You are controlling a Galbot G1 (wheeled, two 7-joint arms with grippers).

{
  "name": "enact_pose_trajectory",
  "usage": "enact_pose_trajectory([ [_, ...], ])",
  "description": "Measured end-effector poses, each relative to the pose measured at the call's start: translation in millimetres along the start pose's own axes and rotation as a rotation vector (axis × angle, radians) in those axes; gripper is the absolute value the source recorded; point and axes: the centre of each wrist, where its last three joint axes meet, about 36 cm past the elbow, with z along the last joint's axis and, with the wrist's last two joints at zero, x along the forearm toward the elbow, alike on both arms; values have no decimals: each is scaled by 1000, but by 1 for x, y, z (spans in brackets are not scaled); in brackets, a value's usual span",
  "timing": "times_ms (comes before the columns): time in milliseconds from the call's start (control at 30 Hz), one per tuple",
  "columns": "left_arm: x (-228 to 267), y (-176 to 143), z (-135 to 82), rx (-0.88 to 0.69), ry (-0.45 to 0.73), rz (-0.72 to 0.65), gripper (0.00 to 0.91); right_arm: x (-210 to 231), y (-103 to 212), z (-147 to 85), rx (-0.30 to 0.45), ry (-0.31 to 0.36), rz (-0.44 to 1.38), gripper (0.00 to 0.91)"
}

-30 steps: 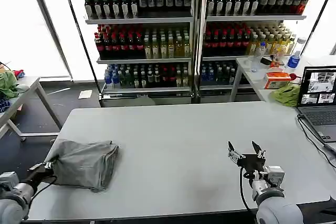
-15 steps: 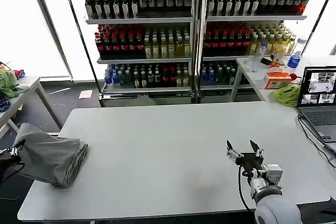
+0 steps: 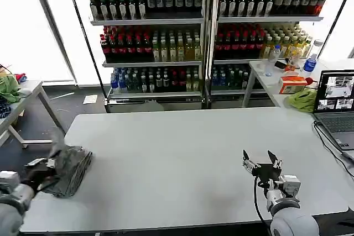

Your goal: Fold and organize the clothes.

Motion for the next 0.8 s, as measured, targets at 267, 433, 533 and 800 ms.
enact_pose_trajectory([
  [267, -4, -93, -3, -3, 19, 233, 0, 5, 4, 7, -5, 20, 6, 907],
  [433, -6, -124, 5, 1, 39, 321, 0, 8, 9, 9, -2, 26, -2, 907],
  [533, -7, -135, 8, 7, 43, 353, 0, 9, 13, 11, 0, 28, -8, 907],
  [800, -9, -151, 10, 43, 32, 404, 10, 12, 25, 14, 11, 34, -33, 907],
])
